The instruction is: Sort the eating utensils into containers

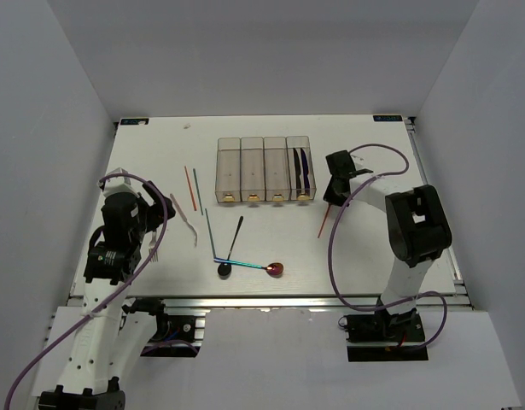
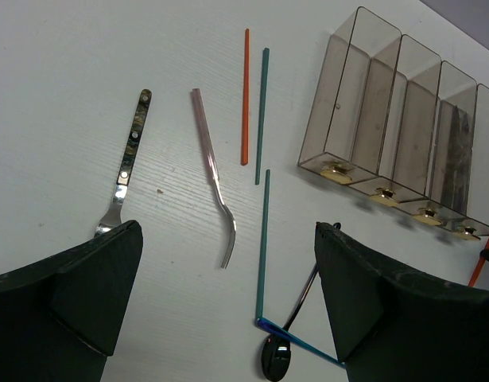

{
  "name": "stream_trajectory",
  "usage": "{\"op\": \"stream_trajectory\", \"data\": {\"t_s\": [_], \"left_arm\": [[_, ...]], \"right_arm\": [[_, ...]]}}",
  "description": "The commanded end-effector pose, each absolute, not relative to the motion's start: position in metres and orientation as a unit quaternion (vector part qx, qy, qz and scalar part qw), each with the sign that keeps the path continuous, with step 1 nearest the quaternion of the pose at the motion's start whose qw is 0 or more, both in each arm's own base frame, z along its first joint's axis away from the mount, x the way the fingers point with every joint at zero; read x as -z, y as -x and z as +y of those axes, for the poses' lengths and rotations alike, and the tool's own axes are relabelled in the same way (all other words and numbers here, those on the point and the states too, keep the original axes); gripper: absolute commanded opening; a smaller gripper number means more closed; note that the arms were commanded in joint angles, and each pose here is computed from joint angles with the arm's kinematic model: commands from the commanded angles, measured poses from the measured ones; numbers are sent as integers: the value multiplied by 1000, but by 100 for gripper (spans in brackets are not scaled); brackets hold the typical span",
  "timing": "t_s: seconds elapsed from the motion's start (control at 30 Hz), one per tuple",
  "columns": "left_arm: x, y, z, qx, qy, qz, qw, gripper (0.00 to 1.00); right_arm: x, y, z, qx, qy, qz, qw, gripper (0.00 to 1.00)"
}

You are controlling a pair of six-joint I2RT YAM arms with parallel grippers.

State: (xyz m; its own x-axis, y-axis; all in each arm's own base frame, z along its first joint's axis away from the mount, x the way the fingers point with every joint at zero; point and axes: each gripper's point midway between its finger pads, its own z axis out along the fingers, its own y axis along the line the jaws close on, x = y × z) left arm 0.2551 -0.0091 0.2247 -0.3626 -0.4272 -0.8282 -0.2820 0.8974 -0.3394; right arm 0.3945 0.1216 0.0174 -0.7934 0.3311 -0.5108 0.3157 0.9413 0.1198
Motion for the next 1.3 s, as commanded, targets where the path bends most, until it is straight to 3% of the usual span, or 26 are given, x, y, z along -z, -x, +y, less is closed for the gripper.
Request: {"op": "stream_trajectory", "data": {"t_s": [0.0,0.2,0.37,0.53,0.67,0.7,0.83,1.27], "left_arm": [[-228,-255,-10,75,212,819,528,98],[-229,-255,-10,76,212,818,530,98],[-228,-255,-9,75,213,818,529,98],[-226,-256,-10,73,213,821,525,98],[-226,-256,-9,71,215,821,524,98],[-226,-255,-9,71,215,821,524,98],[-226,-256,-9,72,215,821,525,98],[-222,-257,-11,75,209,826,519,98]], "right_arm": [[-8,-362,114,-11,-162,959,232,0],[-86,-383,145,-128,-96,927,340,0],[-136,-397,158,-150,-51,906,392,0],[-207,-425,226,-283,70,849,441,0],[-215,-463,264,-299,149,831,445,0],[-192,-476,268,-293,153,842,427,0],[-195,-508,286,-291,160,839,432,0],[-173,-525,311,-305,138,840,426,0]]}}
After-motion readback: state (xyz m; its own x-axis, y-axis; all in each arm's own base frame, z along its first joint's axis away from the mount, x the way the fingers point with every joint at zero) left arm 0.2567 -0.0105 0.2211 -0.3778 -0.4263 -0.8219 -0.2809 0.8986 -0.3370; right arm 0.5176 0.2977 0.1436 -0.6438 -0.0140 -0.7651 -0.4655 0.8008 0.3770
